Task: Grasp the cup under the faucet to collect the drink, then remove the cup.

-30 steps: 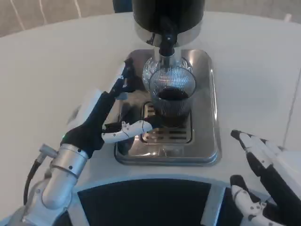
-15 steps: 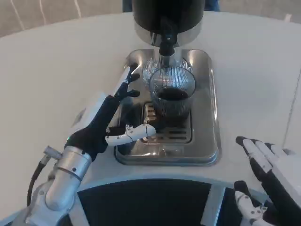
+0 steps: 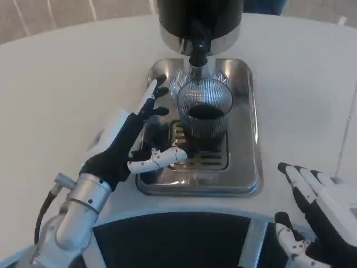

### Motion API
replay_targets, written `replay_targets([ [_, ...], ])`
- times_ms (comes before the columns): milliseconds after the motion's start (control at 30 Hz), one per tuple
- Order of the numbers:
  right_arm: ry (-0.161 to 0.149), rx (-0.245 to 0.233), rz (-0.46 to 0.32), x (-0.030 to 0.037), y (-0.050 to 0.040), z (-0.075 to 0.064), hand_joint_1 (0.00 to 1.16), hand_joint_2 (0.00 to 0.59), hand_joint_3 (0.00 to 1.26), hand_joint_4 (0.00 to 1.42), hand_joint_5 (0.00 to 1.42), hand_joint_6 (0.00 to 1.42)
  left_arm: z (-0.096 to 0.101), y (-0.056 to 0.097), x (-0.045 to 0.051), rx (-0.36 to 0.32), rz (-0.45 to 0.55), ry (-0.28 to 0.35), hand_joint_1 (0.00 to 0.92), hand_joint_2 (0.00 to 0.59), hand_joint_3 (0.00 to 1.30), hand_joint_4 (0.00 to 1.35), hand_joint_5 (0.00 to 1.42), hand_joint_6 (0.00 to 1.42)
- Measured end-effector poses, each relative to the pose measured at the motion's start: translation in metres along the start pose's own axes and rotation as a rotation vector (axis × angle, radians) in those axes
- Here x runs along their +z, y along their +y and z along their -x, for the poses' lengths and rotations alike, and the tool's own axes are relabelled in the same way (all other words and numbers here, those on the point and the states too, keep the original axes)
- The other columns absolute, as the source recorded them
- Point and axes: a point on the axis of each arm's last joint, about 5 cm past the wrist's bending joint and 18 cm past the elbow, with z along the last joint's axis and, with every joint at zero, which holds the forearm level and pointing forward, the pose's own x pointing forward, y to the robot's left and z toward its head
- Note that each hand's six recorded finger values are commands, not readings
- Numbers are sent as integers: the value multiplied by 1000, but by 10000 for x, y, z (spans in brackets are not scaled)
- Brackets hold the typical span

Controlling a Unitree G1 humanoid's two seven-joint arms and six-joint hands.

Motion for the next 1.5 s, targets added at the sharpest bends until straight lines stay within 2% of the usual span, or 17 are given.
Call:
replay_targets([
  [233, -3, 4, -5, 8, 7, -7, 72, 586, 0, 0, 0, 0, -102, 0, 64, 1, 0, -32, 389, 58, 0, 0, 255, 308],
  [367, 7, 5, -13, 4, 9, -8, 69, 586, 0, 0, 0, 0, -131, -11, 81, 5, 5, -37, 389, 58, 0, 0, 259, 309],
  [767, 23, 5, -41, 8, 9, -15, 62, 586, 0, 0, 0, 0, -178, -52, 74, -22, -16, -17, 388, 61, 0, 0, 272, 323],
  [933, 17, 5, -46, 21, 6, -20, 61, 586, 0, 0, 0, 0, -235, -73, 102, -27, -20, -22, 388, 64, 0, 0, 286, 329],
  [1500, 37, -3, -59, 31, -31, -13, 69, 586, 4, 0, 0, 0, -328, -114, 146, -39, -24, -24, 388, 65, 0, 0, 338, 377],
])
